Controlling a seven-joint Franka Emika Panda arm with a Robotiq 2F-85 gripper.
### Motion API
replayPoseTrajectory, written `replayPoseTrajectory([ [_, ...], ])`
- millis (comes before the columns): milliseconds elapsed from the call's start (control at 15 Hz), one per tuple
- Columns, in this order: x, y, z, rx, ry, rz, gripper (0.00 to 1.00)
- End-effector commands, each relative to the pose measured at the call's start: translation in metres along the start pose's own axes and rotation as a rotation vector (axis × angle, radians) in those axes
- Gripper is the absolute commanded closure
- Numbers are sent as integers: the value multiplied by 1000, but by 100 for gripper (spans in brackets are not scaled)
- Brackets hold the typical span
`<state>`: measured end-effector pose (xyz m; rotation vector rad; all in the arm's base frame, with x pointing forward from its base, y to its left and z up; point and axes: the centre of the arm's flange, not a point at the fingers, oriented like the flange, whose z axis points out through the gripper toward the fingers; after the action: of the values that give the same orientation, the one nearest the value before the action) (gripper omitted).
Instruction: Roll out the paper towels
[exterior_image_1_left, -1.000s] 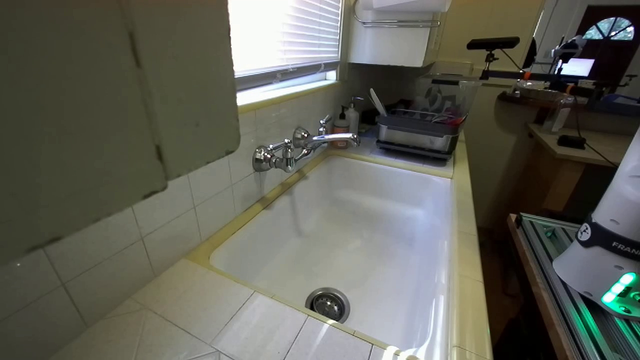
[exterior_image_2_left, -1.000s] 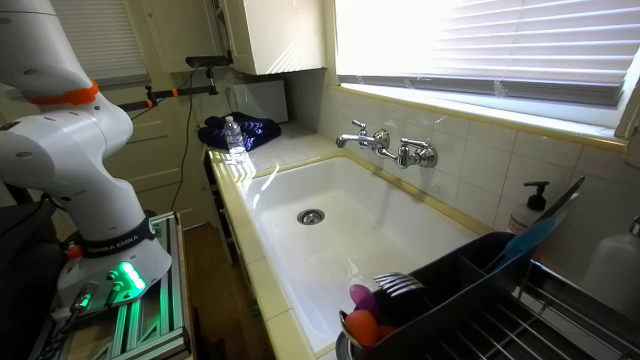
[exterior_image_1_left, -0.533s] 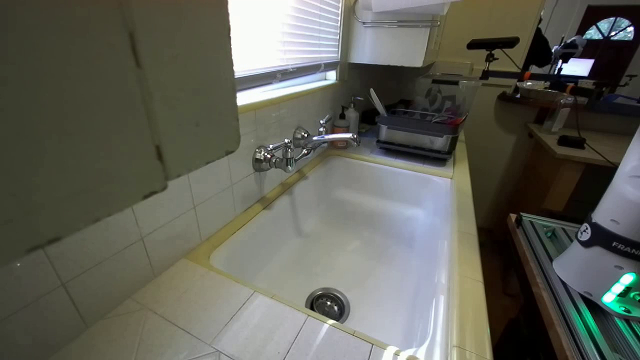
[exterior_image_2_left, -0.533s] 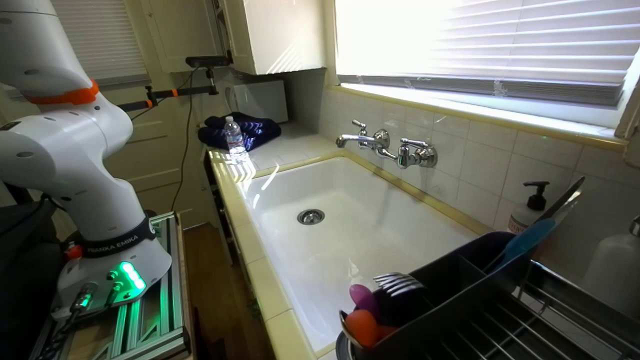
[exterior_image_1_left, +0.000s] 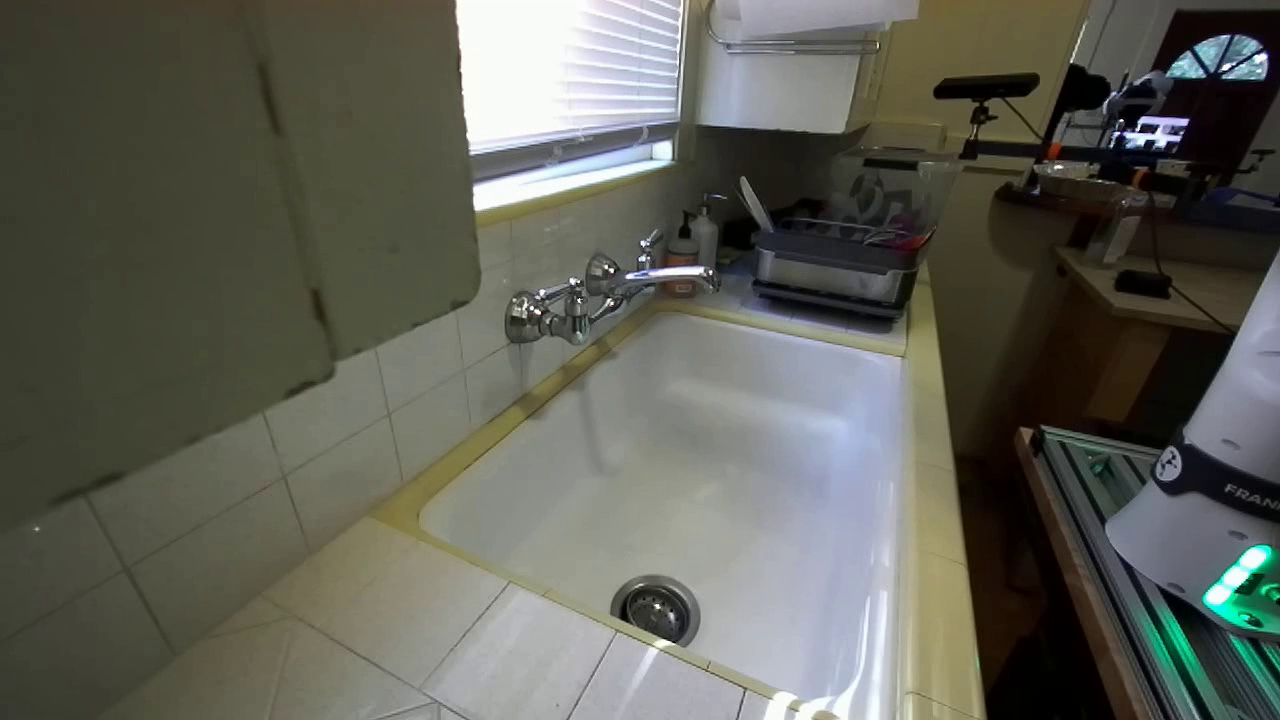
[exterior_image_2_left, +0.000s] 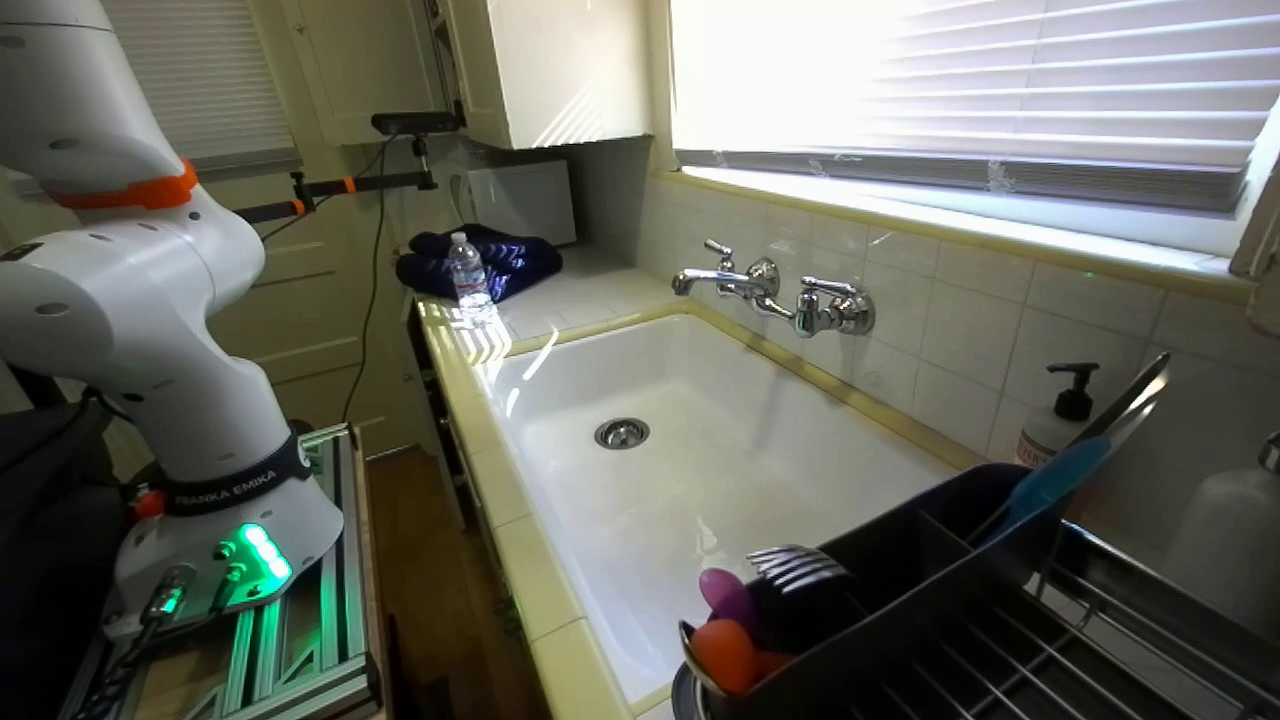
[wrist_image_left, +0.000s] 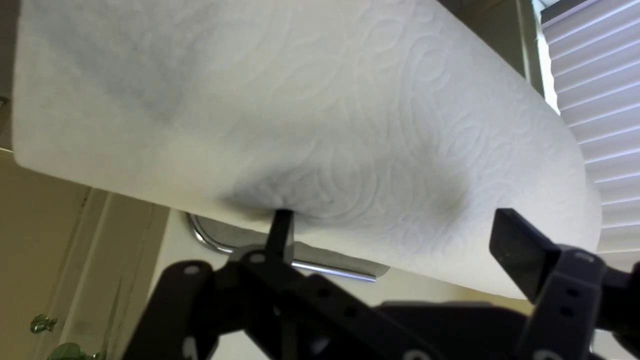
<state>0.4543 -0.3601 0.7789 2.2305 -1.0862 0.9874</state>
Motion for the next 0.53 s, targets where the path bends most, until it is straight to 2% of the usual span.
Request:
replayPoseTrajectory([
  [0, -4, -8, 7, 46, -72, -7, 0],
  [467, -15, -33, 9, 127, -137, -35, 0],
])
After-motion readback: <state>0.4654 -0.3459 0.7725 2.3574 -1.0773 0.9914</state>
